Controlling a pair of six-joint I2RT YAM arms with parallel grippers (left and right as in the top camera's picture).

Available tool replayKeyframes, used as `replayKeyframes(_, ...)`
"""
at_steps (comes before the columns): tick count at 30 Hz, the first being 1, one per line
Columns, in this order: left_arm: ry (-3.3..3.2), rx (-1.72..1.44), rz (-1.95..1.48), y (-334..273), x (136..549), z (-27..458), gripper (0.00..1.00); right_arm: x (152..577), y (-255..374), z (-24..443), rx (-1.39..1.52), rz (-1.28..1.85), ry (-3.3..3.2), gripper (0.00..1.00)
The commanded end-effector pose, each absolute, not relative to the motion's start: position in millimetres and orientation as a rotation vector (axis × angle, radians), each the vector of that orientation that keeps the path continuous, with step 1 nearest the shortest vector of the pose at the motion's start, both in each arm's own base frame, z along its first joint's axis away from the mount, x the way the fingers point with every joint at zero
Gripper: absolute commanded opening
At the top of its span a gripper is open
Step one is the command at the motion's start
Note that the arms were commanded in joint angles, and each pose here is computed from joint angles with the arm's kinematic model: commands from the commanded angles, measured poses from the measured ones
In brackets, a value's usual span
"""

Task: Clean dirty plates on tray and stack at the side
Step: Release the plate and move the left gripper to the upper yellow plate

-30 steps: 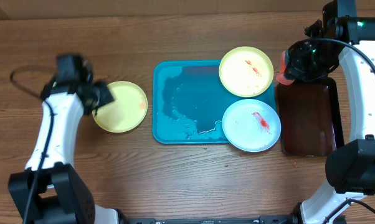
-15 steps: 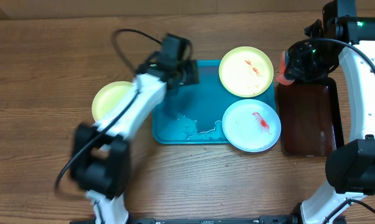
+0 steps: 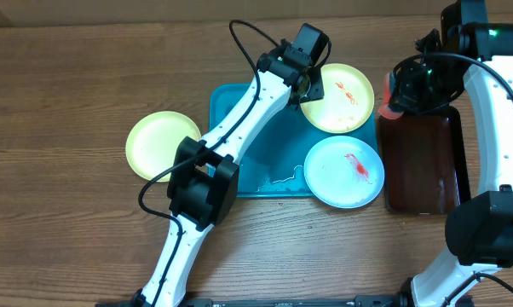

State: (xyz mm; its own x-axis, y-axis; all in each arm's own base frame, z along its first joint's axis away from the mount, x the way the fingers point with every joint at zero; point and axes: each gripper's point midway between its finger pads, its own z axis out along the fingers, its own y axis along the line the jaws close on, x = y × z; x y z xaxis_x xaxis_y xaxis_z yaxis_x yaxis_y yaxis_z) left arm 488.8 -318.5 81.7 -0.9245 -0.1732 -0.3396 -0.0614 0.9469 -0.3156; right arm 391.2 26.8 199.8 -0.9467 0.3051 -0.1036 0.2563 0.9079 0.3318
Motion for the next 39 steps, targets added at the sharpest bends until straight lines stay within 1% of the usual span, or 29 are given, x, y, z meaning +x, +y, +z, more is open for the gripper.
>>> replayKeyframes(1, 2.827, -0.253, -0.415, -326, 475, 44, 0.47, 390, 30, 227, 0.383, 0.483, 2.844, 0.04)
replayKeyframes(9, 2.868, -0.238, -0.381, -332, 461, 29, 0.47, 390, 30, 227, 0.383, 0.483, 2.844, 0.04)
replayKeyframes(14, 2.876, -0.257, -0.358, -328, 458, 17, 0.41, 390, 30, 227, 0.383, 0.483, 2.844, 0.04)
replayKeyframes(16, 2.873, -0.257, -0.36, -328, 459, 12, 0.38, 390, 30, 227, 0.383, 0.483, 2.844, 0.04)
replayKeyframes(21, 2.842, -0.263, -0.331, -324, 464, 6, 0.22, 390, 30, 227, 0.382, 0.483, 2.844, 0.04)
replayKeyframes(23, 2.823, -0.269, -0.303, -321, 468, 6, 0.15, 390, 30, 227, 0.377, 0.483, 2.844, 0.04)
replayKeyframes(28, 2.773, -0.283, -0.281, -316, 479, 9, 0.04, 390, 30, 227, 0.377, 0.483, 2.844, 0.04)
replayKeyframes(35, 2.747, -0.332, -0.277, -295, 498, 17, 0.04, 391, 30, 227, 0.376, 0.482, 2.84, 0.04)
replayKeyframes(37, 2.747, -0.365, -0.265, -281, 504, 25, 0.04, 392, 30, 227, 0.374, 0.482, 2.837, 0.04)
replayKeyframes(39, 2.75, -0.328, -0.261, -266, 513, 39, 0.04, 394, 30, 228, 0.37, 0.483, 2.83, 0.04)
